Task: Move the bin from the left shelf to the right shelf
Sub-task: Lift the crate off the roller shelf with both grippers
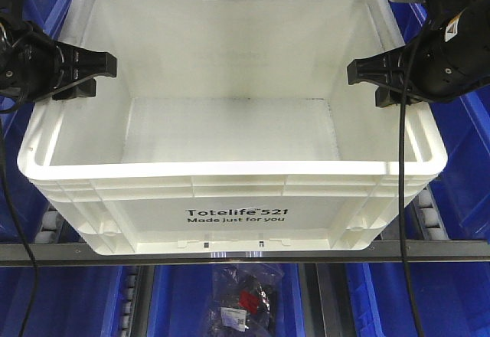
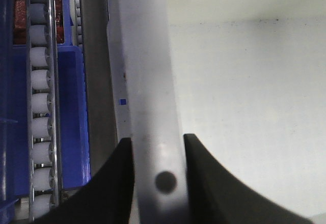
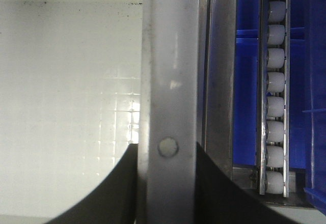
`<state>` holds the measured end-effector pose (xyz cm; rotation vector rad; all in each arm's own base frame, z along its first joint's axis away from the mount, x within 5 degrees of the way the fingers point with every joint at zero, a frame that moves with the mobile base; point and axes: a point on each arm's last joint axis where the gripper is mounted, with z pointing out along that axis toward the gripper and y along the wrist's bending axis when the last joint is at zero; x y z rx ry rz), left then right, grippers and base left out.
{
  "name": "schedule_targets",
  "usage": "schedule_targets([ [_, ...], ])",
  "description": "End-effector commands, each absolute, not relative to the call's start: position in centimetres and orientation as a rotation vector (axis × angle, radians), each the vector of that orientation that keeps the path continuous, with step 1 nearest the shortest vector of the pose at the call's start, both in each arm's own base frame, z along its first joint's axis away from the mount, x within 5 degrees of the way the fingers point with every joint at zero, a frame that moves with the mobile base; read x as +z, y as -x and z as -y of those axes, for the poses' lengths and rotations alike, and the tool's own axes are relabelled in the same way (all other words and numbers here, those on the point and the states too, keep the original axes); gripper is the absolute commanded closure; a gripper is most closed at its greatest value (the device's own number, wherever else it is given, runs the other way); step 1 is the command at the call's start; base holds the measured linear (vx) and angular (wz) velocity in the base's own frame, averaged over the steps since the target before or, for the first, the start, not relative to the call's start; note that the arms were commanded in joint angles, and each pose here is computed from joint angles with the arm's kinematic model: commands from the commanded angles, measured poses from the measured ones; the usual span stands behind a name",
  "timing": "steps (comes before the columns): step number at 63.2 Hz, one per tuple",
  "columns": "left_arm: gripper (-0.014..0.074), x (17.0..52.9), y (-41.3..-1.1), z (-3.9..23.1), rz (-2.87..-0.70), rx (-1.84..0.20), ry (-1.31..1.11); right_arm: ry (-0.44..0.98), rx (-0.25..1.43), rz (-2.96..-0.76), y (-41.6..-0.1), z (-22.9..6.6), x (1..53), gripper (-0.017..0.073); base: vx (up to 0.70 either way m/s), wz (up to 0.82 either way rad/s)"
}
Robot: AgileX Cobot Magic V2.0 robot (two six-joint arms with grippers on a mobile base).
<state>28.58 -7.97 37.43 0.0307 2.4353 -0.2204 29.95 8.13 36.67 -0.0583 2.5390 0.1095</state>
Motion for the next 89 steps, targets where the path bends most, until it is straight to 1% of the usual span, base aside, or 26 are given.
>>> schedule_targets([
  [1,0.0459,41.15,-27.55,7.44,-2.239,-0.212,-0.084,0.060,0.015,-2.333,-29.89,-6.63,39.93,0.0460,0.00,0.00],
  [89,0.0459,41.15,-27.55,7.44,-2.239,-0.212,-0.084,0.060,0.015,-2.333,-29.89,-6.63,39.93,0.0460,-0.01,0.00],
])
